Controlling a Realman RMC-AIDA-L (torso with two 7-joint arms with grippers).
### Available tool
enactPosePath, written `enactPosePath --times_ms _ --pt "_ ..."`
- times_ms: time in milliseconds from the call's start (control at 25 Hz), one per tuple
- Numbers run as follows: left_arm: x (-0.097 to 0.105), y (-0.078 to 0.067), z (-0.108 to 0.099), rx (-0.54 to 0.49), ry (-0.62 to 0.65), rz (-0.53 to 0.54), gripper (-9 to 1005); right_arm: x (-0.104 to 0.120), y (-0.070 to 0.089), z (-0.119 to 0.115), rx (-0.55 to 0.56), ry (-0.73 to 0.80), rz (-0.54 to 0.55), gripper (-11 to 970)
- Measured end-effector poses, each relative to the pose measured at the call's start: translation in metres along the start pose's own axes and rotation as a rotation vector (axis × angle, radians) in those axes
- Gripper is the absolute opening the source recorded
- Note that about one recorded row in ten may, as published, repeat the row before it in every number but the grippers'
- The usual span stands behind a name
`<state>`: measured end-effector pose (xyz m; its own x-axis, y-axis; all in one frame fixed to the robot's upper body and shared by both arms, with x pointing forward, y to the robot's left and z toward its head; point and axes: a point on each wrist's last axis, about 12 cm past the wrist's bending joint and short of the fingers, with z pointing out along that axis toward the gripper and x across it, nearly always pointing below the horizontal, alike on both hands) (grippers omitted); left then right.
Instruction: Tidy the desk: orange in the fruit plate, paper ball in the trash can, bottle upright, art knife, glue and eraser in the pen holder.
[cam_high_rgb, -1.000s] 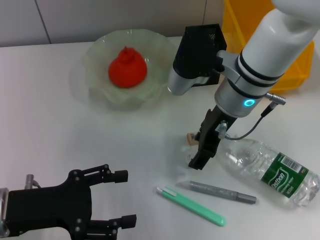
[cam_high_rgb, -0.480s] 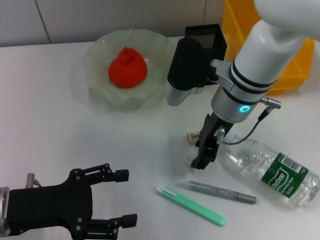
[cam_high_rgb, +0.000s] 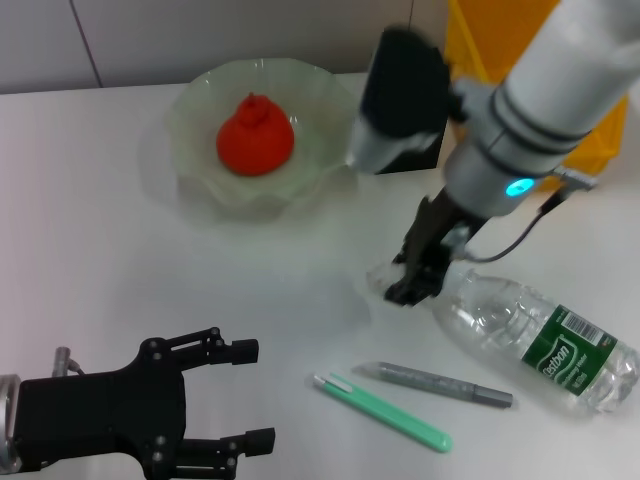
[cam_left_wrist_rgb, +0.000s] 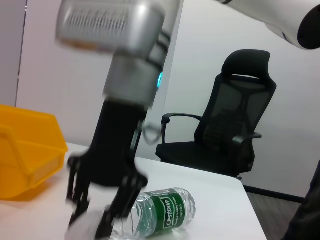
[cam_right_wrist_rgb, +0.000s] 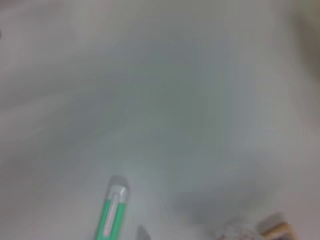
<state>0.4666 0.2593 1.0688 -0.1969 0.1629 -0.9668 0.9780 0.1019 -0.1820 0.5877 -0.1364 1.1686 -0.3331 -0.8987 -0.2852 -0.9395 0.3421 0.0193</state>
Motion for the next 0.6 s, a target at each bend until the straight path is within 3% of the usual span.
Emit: enactPosePath --times_ms 280,440,600 --pt "0.000 0.000 -0.002 -0.003 0.004 0.000 861 0.039 -0.004 -0.071 0.097 -0.087 0.127 353" --pt "0.000 0.001 -0.004 -0.010 0.004 0.009 861 0.072 -0.011 -0.089 0.148 -0.123 0.239 349" --pt "-0.001 0.002 -0.003 -0.010 0.002 0.015 861 0.103 -0.020 -0.093 0.168 -0.159 0.332 348"
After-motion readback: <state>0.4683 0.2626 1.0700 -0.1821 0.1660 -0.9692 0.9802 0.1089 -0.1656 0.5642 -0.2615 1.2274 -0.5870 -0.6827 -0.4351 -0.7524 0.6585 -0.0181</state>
